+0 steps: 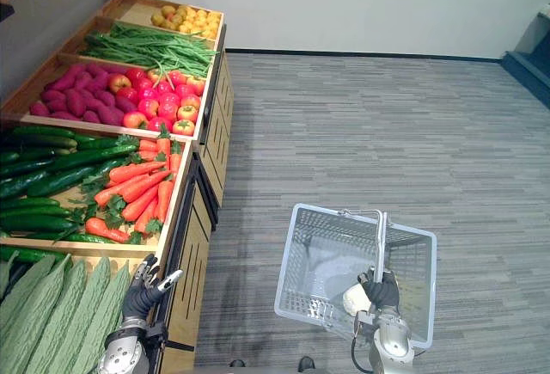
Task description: Pick vegetable in the basket
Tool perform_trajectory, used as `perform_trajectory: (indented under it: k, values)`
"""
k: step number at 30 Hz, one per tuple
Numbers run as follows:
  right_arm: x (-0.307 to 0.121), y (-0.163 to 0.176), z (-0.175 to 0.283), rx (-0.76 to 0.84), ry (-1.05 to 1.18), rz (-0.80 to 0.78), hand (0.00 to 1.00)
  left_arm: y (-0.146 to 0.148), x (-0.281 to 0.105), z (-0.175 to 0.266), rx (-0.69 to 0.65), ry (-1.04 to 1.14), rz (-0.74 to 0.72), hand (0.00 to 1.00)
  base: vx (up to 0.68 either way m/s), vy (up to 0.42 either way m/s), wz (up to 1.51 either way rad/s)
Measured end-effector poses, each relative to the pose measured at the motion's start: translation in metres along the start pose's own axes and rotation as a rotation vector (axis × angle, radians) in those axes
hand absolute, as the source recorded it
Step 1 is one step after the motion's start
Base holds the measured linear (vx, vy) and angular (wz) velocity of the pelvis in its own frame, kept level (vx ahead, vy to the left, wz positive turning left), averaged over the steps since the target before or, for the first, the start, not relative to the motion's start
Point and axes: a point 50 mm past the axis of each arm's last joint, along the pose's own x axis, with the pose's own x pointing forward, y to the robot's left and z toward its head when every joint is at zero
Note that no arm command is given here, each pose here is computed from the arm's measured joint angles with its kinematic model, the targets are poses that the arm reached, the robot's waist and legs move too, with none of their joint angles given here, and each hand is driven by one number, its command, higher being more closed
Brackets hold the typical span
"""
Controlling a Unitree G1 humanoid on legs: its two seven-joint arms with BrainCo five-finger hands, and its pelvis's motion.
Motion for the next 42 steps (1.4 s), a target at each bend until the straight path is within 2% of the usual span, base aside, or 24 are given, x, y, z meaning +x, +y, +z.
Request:
perform_trajectory:
  k: [6, 11, 16, 21, 25, 28, 30, 34, 39, 42]
  values:
    - [0.012, -0.001, 0.014, -0.007, -0.047, -0.006, 1.00, -0.004, 0.014, 0.018, 0.027, -0.080, 0.003, 0.00, 0.32, -0.023, 0.19]
    - [0.018, -0.012, 0.014, -0.057, -0.043, -0.032, 1.00, -0.017, 0.026, 0.029, -0.025, -0.125, 0.022, 0.00, 0.52, -0.237, 0.77]
    - [0.016, 0.001, 0.017, -0.053, -0.056, 0.011, 1.00, -0.040, 0.020, 0.031, -0.092, -0.127, -0.031, 0.00, 0.48, -0.308, 0.87]
    - [0.017, -0.016, 0.033, -0.020, -0.129, -0.078, 1.00, -0.045, 0.019, 0.045, -0.122, -0.188, -0.044, 0.00, 0.27, -0.073, 0.87]
    - [0.014, -0.032, 0.020, 0.000, -0.080, -0.149, 1.00, -0.042, 0.021, 0.049, -0.115, -0.206, -0.039, 0.00, 0.19, 0.099, 1.26]
    - [0.022, -0.028, 0.009, 0.005, -0.021, -0.144, 1.00, -0.027, 0.014, 0.037, -0.094, -0.159, 0.006, 0.00, 0.16, 0.130, 0.65]
    - [0.021, -0.032, -0.005, -0.013, 0.042, -0.159, 1.00, -0.028, 0.011, 0.032, -0.095, -0.139, 0.001, 0.00, 0.20, 0.137, 0.90]
    - [0.006, -0.034, -0.035, -0.008, 0.162, -0.176, 1.00, -0.028, 0.011, 0.053, -0.067, -0.232, -0.042, 0.00, 0.26, 0.014, 1.31]
    - [0.002, -0.055, -0.041, 0.015, 0.189, -0.262, 1.00, -0.028, 0.014, 0.059, -0.055, -0.258, -0.036, 0.00, 0.24, -0.094, 0.89]
    - [0.001, -0.067, -0.038, -0.025, 0.169, -0.282, 1.00, -0.033, 0.023, 0.070, -0.043, -0.298, -0.038, 0.00, 0.10, -0.209, 0.29]
